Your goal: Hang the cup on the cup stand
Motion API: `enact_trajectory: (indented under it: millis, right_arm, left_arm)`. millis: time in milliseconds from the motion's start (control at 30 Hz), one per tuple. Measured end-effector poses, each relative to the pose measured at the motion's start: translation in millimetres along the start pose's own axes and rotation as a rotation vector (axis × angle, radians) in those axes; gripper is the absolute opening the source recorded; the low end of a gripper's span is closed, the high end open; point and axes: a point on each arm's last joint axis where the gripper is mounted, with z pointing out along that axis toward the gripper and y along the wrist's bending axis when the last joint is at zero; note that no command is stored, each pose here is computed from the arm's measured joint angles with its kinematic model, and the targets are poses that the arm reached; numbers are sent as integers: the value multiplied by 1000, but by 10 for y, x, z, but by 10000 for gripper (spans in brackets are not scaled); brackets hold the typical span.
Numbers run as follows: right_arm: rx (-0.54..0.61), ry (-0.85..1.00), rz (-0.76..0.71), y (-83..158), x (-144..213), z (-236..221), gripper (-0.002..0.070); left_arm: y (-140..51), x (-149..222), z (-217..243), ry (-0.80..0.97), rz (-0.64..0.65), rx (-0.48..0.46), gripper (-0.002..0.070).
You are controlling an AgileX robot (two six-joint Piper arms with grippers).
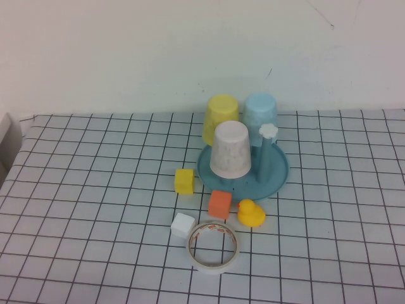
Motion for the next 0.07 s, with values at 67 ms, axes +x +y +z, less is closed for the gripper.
enact_trajectory:
  millis: [67]
  right_arm:
    - [0, 0, 0, 0, 0, 0, -1]
  left_arm:
    - [0, 0, 0, 0, 0, 0, -3]
